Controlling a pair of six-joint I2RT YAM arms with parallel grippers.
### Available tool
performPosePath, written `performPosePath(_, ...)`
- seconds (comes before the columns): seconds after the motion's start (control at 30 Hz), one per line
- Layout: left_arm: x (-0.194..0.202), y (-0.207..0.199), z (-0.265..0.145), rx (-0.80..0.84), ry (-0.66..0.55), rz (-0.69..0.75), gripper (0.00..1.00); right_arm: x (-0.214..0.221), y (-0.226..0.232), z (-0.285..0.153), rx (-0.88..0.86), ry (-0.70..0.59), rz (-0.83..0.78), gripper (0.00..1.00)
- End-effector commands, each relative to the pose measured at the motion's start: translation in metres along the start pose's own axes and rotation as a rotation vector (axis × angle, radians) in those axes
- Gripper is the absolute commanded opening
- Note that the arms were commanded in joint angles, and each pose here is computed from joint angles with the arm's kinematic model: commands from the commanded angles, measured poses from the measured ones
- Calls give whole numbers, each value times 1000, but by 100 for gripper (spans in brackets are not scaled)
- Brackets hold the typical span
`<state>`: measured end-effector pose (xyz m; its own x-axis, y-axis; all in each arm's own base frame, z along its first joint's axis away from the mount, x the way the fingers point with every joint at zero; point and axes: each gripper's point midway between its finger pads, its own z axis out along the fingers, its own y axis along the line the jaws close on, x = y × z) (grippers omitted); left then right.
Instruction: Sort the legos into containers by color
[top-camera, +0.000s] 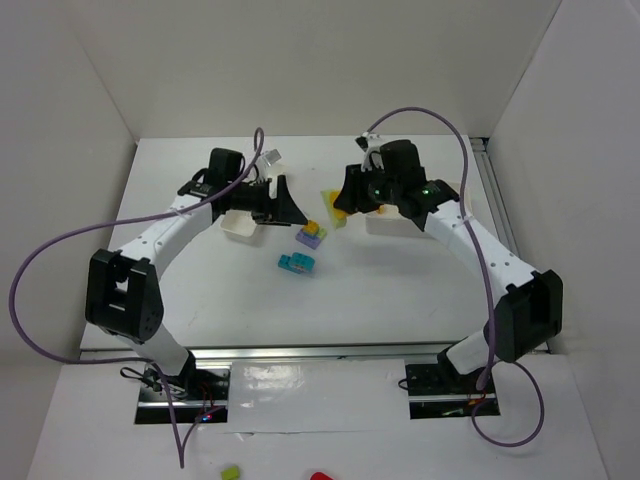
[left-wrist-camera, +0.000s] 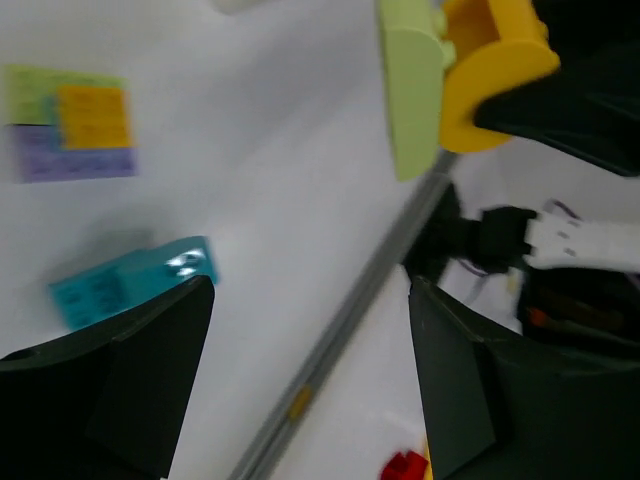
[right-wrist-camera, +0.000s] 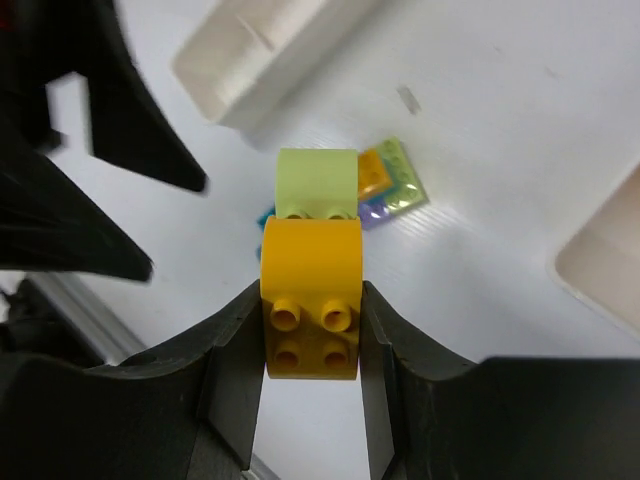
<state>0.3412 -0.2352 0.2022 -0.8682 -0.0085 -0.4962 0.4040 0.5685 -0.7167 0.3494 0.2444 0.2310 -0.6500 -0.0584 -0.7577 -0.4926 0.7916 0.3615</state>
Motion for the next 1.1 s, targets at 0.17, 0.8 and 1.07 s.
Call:
performPosePath(0.17, 11, -81, -20, 523, 20, 170, 90, -14, 61, -19, -430, 7, 38, 32)
performPosePath(0.8, -2, -95, -20, 620, 8, 261, 74, -14, 82, -30, -655, 36, 77, 32)
performPosePath(1.07, 2, -105, -20, 654, 39, 297, 41, -11, 83, -27, -674, 44, 97, 32)
